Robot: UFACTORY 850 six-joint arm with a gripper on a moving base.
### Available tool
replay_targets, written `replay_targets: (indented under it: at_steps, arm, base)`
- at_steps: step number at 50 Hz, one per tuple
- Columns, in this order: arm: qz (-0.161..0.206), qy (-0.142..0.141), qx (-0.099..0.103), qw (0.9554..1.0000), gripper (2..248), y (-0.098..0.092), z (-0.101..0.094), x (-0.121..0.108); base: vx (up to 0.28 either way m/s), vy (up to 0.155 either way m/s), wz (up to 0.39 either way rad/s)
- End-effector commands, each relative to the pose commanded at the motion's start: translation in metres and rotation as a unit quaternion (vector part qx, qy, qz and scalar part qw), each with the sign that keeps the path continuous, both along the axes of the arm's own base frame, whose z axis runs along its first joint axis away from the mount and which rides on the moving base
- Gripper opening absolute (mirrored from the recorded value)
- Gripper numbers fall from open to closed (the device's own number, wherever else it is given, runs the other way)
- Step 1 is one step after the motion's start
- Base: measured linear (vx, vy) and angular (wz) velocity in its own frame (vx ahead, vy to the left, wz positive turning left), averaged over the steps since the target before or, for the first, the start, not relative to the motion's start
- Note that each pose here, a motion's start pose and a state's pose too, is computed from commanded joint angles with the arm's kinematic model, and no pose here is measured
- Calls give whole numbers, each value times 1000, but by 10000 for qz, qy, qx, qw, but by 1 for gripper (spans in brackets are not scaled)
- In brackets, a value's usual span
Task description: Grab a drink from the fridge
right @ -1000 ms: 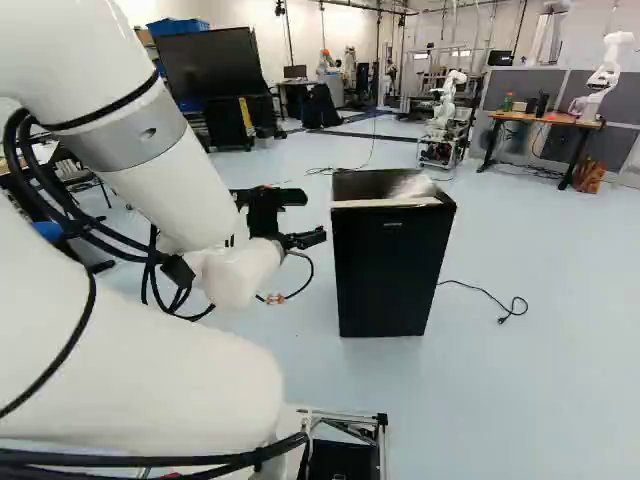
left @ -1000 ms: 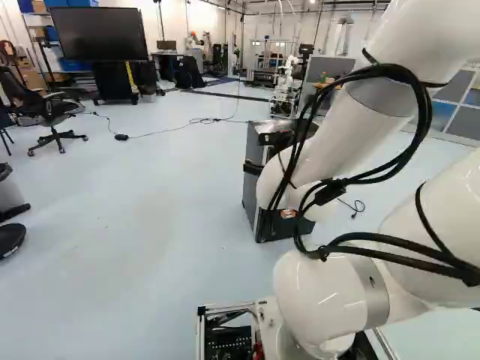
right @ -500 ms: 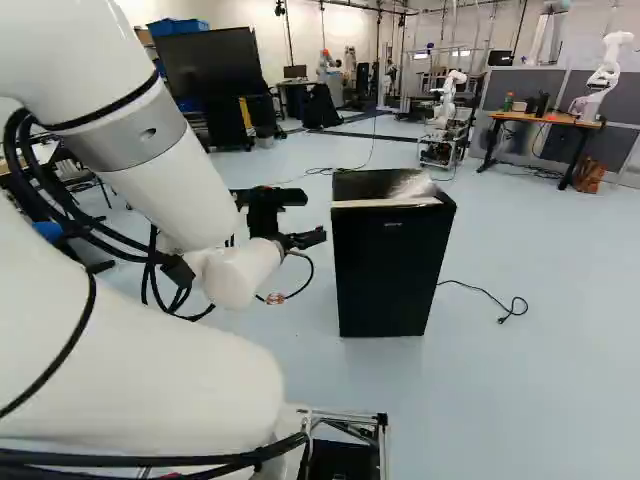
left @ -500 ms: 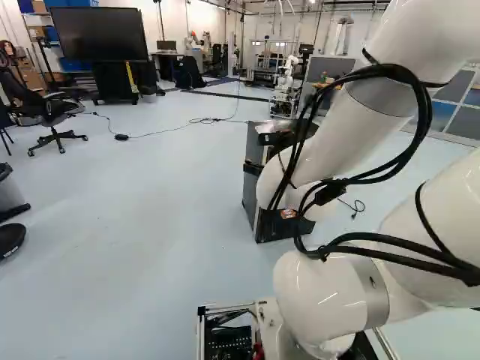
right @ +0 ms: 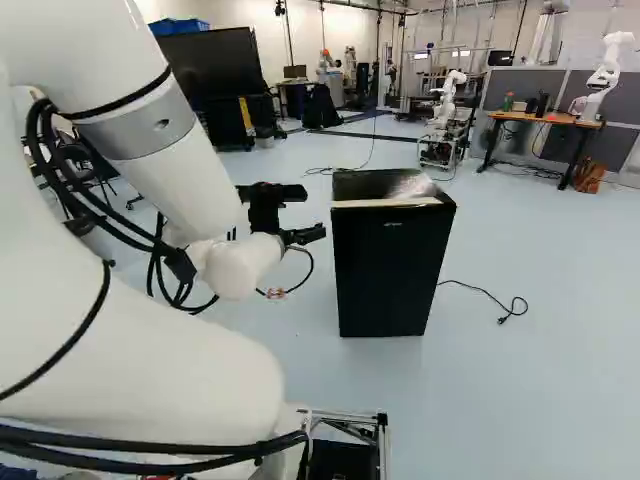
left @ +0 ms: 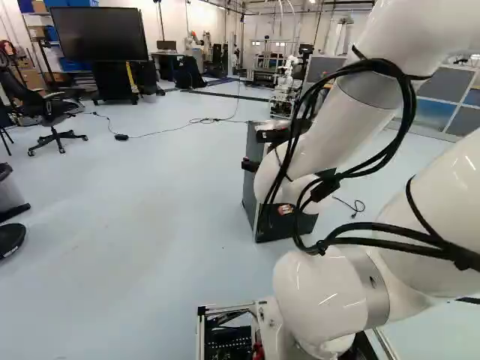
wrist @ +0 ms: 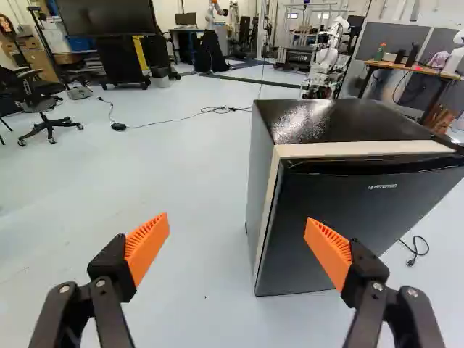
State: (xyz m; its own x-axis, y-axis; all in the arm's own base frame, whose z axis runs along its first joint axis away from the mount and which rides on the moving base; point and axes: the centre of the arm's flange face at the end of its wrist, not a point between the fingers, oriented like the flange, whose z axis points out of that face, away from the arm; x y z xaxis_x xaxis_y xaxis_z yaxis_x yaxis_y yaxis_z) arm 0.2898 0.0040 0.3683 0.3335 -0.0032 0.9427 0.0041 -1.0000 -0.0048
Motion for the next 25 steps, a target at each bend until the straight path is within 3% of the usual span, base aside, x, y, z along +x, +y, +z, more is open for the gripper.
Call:
replay_targets:
  at_steps: [25]
  arm:
    - [-52, -20, 155, 9999, 247, 16, 2, 13]
  base:
    - [0, 0, 0]
